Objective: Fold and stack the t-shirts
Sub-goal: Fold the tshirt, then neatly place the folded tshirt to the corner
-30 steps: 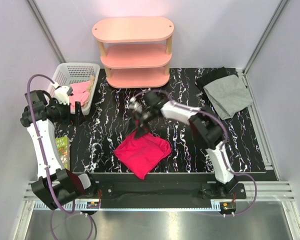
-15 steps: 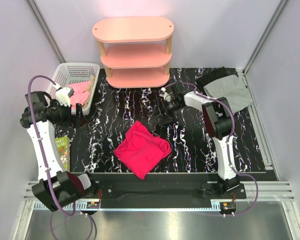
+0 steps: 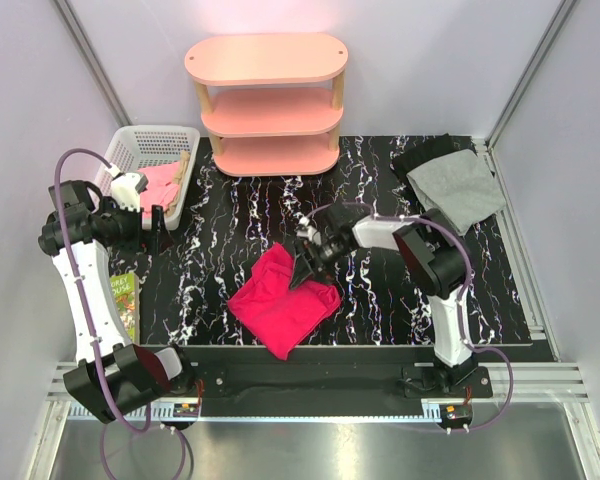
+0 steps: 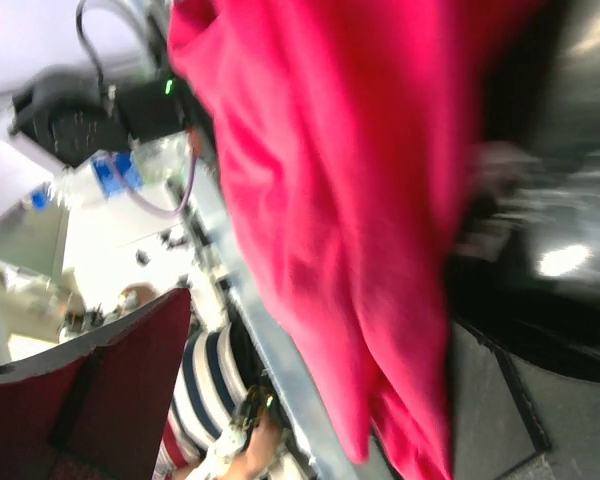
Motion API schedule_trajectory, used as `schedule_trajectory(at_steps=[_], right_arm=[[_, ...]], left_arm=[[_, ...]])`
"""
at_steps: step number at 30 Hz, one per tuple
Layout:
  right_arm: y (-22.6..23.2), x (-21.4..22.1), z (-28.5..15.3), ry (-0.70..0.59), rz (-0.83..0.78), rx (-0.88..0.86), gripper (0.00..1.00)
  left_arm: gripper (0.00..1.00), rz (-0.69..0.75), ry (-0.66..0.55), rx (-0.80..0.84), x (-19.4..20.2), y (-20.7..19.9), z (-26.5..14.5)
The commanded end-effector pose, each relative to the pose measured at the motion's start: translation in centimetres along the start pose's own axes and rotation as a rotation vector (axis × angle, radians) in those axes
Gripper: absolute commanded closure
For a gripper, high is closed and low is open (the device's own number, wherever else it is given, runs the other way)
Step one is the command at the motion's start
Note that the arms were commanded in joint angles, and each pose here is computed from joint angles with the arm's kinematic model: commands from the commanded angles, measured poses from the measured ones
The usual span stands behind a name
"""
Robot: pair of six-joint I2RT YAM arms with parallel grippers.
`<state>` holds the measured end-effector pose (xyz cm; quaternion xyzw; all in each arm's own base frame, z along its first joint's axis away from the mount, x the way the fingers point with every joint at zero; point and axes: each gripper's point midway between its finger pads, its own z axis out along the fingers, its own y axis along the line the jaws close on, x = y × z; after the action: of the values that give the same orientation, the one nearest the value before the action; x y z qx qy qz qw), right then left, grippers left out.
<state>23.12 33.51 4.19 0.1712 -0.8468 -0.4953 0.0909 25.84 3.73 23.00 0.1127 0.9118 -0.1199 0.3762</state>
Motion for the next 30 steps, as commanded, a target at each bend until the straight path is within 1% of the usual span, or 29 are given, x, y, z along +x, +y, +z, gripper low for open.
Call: schedule_trajectory(at_steps=[1, 6, 10, 12, 13, 16, 17, 18, 20, 21, 23, 24, 25, 28, 30], right_arm=[[-4.0, 3.4, 4.1, 0.044, 0.02, 0.111, 0.0], [-5.1, 4.4, 5.9, 0.067, 0.058, 0.096, 0.0], [-6.4, 4.7, 6.5, 0.067, 0.097, 0.119, 0.01], [-6.9, 4.9, 6.9, 0.074, 0.112, 0.132, 0.07], [-7.1, 5.0, 7.0, 0.073, 0.116, 0.143, 0.1], [-7.9, 5.1, 7.3, 0.074, 0.13, 0.175, 0.32], [-8.0, 5.2, 7.3, 0.076, 0.136, 0.181, 0.53], [-8.1, 5.2, 7.4, 0.077, 0.138, 0.19, 0.64], [-8.6, 5.3, 7.3, 0.078, 0.14, 0.229, 0.79], [-8.8, 5.4, 7.3, 0.08, 0.14, 0.239, 0.84], [-9.0, 5.5, 7.3, 0.08, 0.141, 0.257, 0.86], [-8.9, 5.5, 7.1, 0.077, 0.141, 0.261, 0.94], [-8.9, 5.5, 7.1, 0.072, 0.141, 0.267, 0.99], [-7.4, 4.6, 6.5, 0.04, 0.105, 0.259, 1.0], [-5.3, 2.8, 5.4, -0.017, 0.049, 0.264, 1.0]], left_arm=[[0.09, 0.053, -0.069, -0.011, -2.0, -0.3, -1.2], [0.09, 0.059, -0.074, -0.021, -2.2, -0.3, -1.5], [0.08, 0.069, -0.078, -0.031, -2.4, -0.4, -1.8], [0.08, 0.074, -0.076, -0.039, -2.4, -0.3, -1.9], [0.08, 0.075, -0.078, -0.04, -2.4, -0.3, -2.0], [0.08, 0.082, -0.081, -0.046, -2.6, -0.3, -2.2], [0.08, 0.084, -0.083, -0.05, -2.7, -0.2, -2.3], [0.08, 0.086, -0.086, -0.048, -2.7, -0.3, -2.4], [0.08, 0.085, -0.088, -0.045, -2.8, -0.4, -2.4], [0.08, 0.089, -0.088, -0.044, -2.7, -0.5, -2.4], [0.08, 0.088, -0.088, -0.046, -2.7, -0.4, -2.4], [0.08, 0.083, -0.085, -0.044, -2.6, -0.5, -2.4], [0.08, 0.085, -0.084, -0.041, -2.6, -0.5, -2.3], [0.08, 0.086, -0.084, -0.039, -2.5, -0.5, -2.3], [0.08, 0.083, -0.08, -0.037, -2.5, -0.5, -2.2]])
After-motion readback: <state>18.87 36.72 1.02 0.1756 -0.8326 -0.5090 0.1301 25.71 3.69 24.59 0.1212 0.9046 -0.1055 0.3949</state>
